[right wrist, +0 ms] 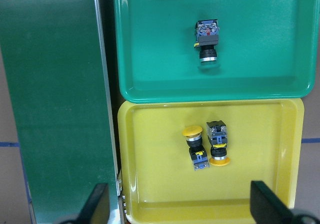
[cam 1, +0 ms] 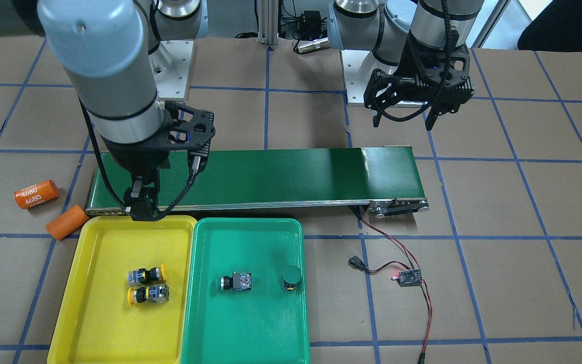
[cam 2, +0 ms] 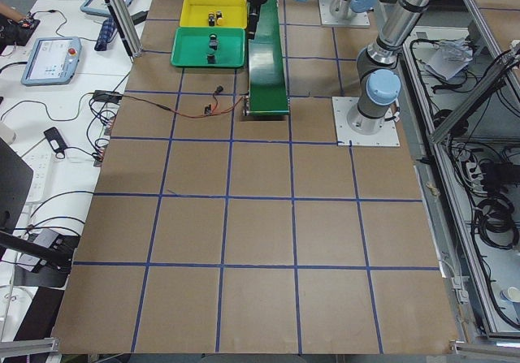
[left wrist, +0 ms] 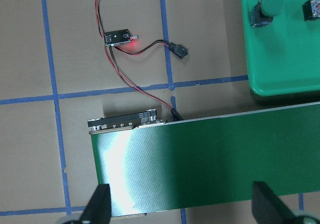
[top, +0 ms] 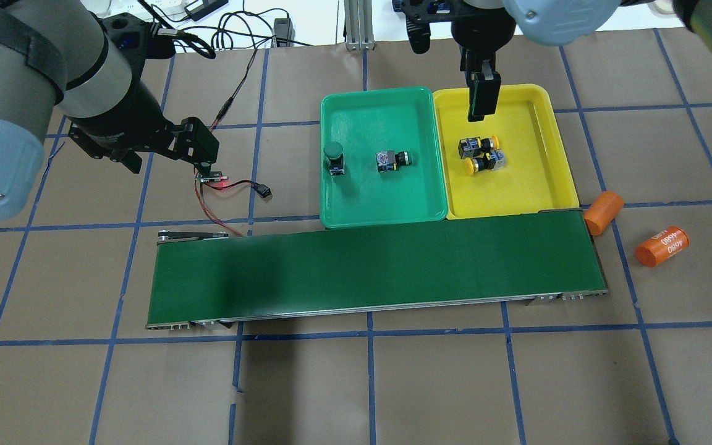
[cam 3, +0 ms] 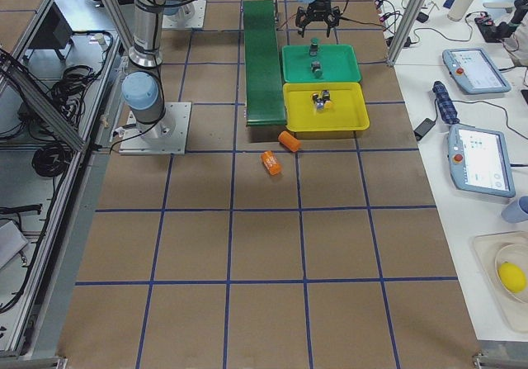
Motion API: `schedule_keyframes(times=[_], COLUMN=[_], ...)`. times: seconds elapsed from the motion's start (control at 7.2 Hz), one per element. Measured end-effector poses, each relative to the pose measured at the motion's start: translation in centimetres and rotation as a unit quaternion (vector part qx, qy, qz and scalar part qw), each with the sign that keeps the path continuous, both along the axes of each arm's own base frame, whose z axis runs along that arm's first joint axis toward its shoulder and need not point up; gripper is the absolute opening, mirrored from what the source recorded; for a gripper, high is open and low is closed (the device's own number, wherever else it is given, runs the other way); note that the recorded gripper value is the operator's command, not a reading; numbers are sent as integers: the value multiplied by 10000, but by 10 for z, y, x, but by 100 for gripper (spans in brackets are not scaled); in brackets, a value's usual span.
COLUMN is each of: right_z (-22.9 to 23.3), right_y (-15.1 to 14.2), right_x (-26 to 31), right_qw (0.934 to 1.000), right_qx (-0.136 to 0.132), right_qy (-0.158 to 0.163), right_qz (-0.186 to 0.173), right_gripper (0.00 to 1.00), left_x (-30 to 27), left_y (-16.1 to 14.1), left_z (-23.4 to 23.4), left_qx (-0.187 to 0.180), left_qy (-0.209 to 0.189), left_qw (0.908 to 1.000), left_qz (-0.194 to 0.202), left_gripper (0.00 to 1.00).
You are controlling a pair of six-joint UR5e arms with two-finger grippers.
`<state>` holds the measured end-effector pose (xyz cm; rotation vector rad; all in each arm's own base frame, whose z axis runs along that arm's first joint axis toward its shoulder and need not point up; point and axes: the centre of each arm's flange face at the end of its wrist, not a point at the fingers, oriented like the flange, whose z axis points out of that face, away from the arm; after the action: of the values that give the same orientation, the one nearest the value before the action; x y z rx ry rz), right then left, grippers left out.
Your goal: Sort buttons by color to trays
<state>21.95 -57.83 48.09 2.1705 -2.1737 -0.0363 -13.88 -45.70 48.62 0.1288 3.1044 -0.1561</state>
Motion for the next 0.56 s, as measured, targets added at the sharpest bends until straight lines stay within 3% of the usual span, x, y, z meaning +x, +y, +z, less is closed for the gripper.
schedule_keyframes(times=[0.56], right_z=[20], right_y=[18], right_x=[-20], right_qw=[9996], right_qx=[45], right_qy=[40], right_qz=[-289], right_gripper=[100], left_x=[0], left_y=[0], left_z=[0], left_qx=[4], left_qy=[-7], left_qw=[10000], left_qz=[-8], left_gripper=[100])
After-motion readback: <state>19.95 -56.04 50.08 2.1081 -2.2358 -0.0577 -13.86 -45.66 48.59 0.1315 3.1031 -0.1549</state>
